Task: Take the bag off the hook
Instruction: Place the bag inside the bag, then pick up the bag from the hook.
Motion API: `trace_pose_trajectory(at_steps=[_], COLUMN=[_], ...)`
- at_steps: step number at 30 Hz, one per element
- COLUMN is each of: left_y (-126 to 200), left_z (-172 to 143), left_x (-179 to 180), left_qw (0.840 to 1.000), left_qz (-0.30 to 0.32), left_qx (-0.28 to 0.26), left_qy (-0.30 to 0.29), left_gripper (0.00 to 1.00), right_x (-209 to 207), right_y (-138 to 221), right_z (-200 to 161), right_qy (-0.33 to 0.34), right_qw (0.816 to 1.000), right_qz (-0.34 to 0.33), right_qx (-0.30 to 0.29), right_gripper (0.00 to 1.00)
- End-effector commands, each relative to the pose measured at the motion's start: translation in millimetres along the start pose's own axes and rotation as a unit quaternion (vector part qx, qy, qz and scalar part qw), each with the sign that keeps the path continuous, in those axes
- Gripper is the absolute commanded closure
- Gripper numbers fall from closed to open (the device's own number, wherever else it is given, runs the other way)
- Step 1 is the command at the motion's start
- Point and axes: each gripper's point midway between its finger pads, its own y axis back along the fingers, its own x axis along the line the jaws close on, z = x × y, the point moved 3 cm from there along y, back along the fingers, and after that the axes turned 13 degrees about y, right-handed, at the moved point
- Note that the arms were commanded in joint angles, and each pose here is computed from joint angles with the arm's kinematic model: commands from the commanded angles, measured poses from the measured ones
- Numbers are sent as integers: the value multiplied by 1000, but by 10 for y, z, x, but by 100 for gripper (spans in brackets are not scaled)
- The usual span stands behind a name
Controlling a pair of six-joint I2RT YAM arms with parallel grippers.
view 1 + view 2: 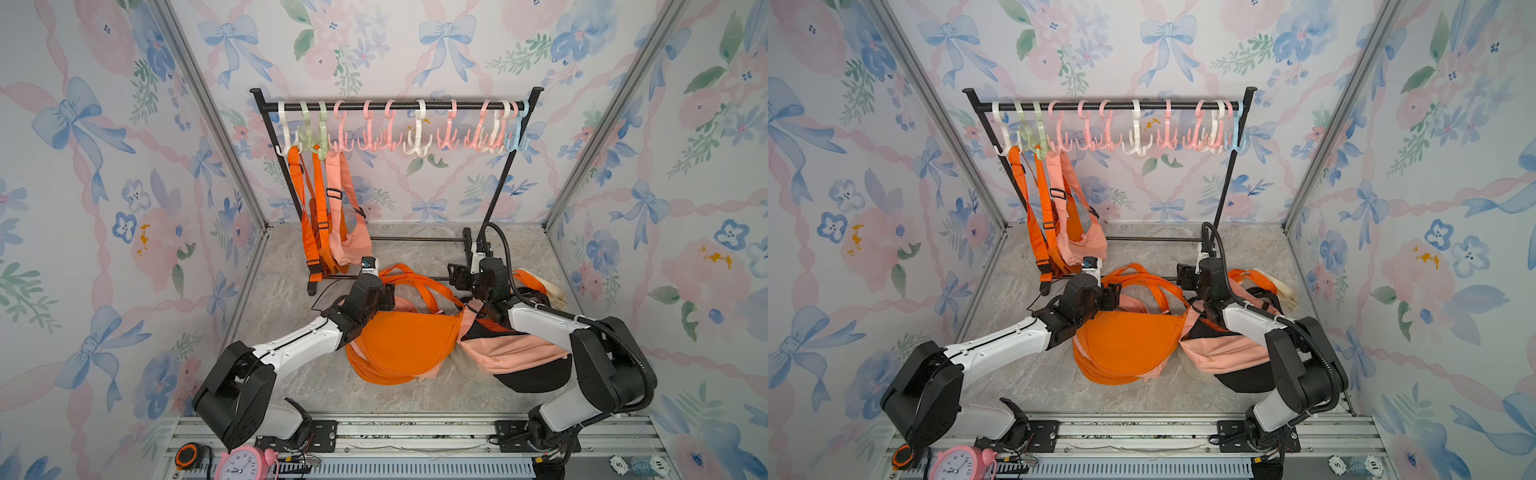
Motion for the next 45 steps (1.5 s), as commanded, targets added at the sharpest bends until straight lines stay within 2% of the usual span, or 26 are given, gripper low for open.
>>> trace_pose_trajectory(at_steps=[1,12,23,34,39,45], left_y=[176,606,840,609,434,272], left_z=[128,658,1308,1760,1908,2051], left_x=[-17,83,309,253,263,335], left_qw=[1000,997,994,995,995,995], left_qz=[-10,3,6,2,14,26], left_qx=[-20,-81,-107,-98,-93,-93], left_qy=[-2,5,21,-12,-22,-25], left_gripper=[35,35,36,41,56,59], right_x=[-28,71,434,864,923,985], right_y=[93,424,776,959,925,855], right_z=[128,445,803,903,900,898], right_qy=[4,8,20,52,52,52], right_qw=[1000,998,991,982,980,979], right_qz=[-5,19,93,147,157,168], right_qx=[-16,-54,-89,-110,-107,-107], right_gripper=[21,18,18,20,22,23])
